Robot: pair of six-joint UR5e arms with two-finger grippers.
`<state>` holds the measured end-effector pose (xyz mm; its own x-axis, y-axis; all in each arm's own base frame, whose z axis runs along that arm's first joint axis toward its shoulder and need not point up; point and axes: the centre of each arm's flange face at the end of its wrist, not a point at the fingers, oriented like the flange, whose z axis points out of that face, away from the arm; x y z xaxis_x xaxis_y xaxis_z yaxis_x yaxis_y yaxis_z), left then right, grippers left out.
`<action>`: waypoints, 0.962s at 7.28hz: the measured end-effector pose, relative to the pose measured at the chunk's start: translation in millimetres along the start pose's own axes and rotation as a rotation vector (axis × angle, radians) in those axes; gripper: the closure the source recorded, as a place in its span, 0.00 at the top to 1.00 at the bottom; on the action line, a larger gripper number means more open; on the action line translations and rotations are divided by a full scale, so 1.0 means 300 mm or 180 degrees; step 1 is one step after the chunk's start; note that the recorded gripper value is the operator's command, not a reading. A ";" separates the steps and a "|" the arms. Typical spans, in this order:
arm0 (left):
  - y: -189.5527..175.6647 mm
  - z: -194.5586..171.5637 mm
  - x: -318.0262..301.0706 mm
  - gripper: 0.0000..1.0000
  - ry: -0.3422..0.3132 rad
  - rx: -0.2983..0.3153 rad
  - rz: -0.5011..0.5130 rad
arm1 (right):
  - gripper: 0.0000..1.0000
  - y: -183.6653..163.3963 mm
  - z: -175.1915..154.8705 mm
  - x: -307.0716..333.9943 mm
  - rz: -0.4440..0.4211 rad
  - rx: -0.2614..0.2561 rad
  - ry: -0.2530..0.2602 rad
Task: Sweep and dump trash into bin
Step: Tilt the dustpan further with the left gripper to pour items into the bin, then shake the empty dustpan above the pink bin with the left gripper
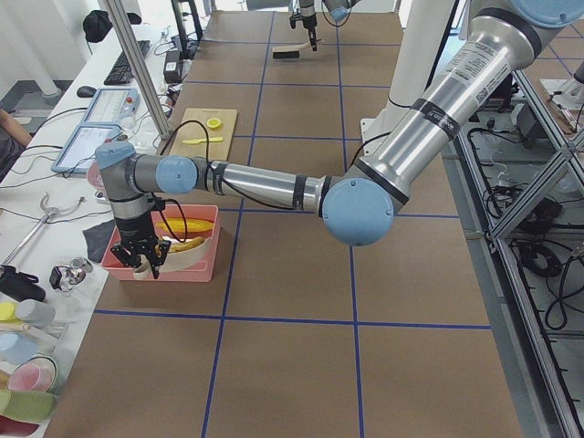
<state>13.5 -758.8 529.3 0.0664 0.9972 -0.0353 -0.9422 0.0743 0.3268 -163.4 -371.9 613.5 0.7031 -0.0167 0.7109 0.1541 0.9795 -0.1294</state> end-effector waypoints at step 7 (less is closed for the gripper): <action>-0.082 -0.065 -0.007 0.00 0.0057 -0.0339 0.0079 | 0.00 -0.049 0.007 -0.027 -0.0030 0.0026 -0.0008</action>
<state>30.1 -762.9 502.8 0.0375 0.9983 -0.0457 -0.9730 0.0469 0.2258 -172.9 -385.7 611.0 0.6999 -0.0255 0.7138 0.1552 0.9809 -0.1171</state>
